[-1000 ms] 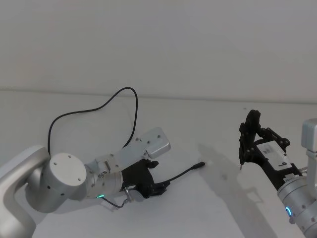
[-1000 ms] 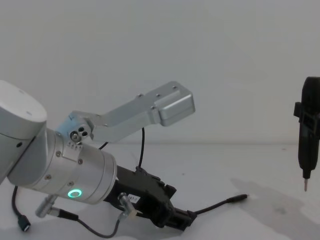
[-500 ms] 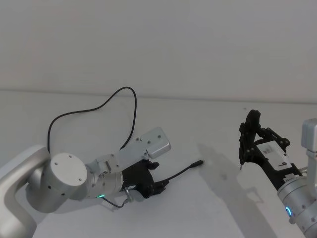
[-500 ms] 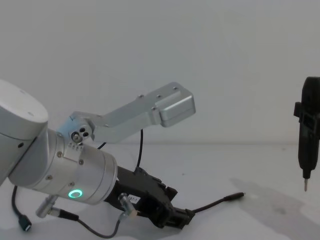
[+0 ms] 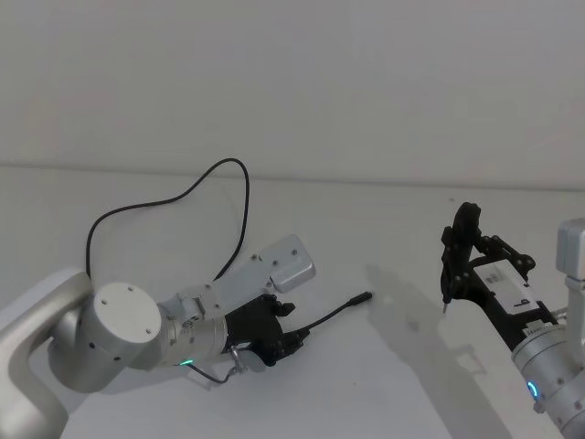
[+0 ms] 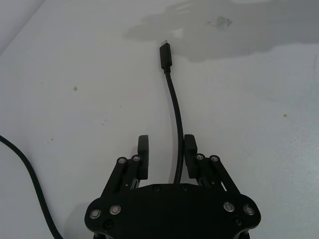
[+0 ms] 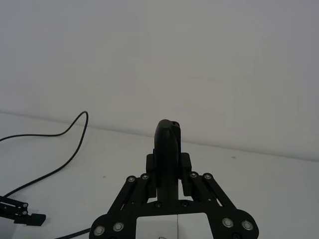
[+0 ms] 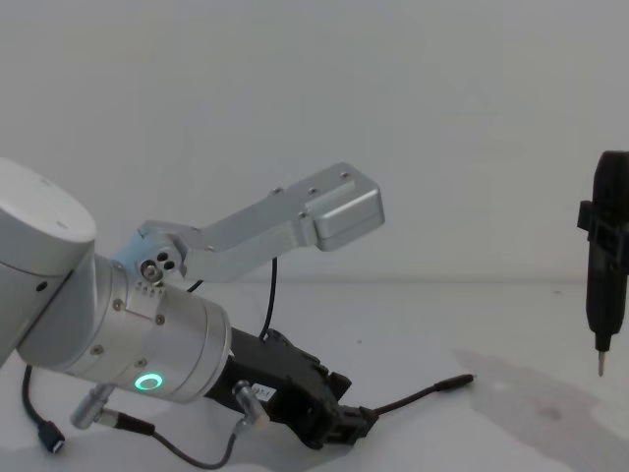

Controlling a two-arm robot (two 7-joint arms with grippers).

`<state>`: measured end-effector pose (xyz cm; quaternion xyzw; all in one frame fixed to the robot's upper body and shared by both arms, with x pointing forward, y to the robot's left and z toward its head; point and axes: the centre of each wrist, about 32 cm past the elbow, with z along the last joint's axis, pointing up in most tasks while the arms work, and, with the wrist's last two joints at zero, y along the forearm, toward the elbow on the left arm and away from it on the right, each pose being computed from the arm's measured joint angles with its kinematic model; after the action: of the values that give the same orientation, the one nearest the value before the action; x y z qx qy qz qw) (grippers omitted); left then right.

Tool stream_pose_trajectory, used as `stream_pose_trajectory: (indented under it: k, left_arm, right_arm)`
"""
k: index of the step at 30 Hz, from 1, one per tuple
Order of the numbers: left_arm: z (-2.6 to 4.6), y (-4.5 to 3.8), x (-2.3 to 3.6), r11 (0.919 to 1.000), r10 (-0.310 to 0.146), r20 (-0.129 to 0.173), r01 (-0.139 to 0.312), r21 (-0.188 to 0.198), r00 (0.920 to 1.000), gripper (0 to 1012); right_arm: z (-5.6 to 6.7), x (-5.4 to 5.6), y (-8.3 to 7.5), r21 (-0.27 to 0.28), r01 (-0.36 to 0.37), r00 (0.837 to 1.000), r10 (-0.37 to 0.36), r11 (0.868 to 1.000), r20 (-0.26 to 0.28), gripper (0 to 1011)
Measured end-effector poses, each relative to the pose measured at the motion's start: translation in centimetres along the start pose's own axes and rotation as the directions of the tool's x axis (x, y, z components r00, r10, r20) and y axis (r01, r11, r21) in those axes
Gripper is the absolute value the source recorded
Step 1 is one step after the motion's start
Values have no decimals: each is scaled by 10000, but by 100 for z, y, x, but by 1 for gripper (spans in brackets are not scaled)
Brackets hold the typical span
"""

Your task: Pick up the data cable with the one hand.

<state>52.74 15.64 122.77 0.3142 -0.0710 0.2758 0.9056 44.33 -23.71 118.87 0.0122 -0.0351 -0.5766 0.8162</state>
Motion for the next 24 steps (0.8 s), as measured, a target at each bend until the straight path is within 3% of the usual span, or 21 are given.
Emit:
stream_pose_trajectory:
  k: [4, 15, 24]
  left_arm:
    - [-1, 0, 0, 10000, 2, -1, -2, 8, 10000, 386]
    - [-7, -1, 2, 10000, 29, -2, -29, 54, 10000, 53]
    - [-5, -1, 2, 10000, 28, -2, -28, 49, 10000, 43]
  right_arm:
    - [0, 0, 0, 0, 0, 10000, 0, 10000, 0, 268]
    - [0, 0, 0, 0, 1, 10000, -1, 10000, 0, 268]
    - [0, 0, 0, 0, 0, 10000, 0, 10000, 0, 268]
